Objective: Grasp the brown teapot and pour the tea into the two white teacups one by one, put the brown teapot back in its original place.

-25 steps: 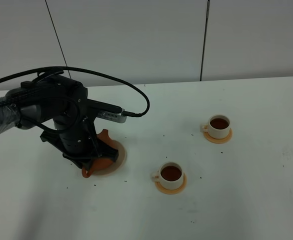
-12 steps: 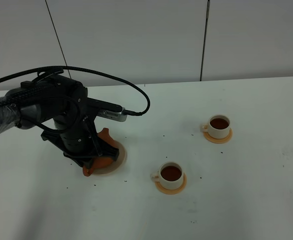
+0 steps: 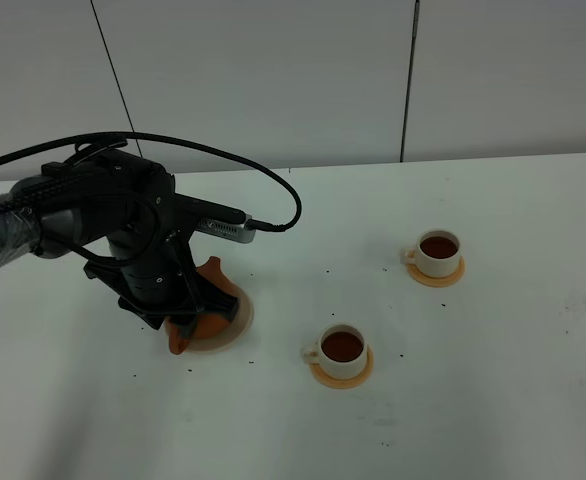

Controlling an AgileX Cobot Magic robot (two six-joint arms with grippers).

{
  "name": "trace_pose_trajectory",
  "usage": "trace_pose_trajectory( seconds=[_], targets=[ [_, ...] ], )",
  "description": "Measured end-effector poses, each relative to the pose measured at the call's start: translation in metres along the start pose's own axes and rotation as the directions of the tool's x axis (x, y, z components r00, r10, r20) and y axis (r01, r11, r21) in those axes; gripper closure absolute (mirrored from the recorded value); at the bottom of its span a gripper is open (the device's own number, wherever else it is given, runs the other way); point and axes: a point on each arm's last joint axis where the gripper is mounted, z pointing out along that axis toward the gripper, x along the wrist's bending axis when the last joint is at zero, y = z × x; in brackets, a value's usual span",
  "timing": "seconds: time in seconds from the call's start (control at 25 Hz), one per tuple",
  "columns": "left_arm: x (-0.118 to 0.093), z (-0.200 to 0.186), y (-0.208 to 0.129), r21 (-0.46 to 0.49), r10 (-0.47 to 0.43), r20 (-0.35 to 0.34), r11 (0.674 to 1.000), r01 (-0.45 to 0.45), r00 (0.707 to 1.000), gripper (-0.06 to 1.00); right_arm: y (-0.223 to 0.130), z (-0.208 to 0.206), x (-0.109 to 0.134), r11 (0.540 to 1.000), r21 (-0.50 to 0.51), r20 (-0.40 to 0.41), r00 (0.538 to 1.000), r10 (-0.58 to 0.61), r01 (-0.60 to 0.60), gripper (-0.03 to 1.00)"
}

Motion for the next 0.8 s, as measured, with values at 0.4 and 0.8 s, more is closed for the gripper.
trace_pose_trajectory(
  seconds=[0.4,0.8],
  targets=[
    [0.005,-0.033,-0.007,-0.031,0.014,-0.006,0.999,-0.014,1.0,0.4,0.0,0.0,0.0,1.0,0.0,0.0,1.0,0.0,0.0,0.73],
    [0.019,-0.084,-0.039,0.097,0.019,-0.085,0.995,-0.01,0.996,0.4,0.0,0.0,0.0,1.0,0.0,0.0,1.0,0.0,0.0,0.73]
  ],
)
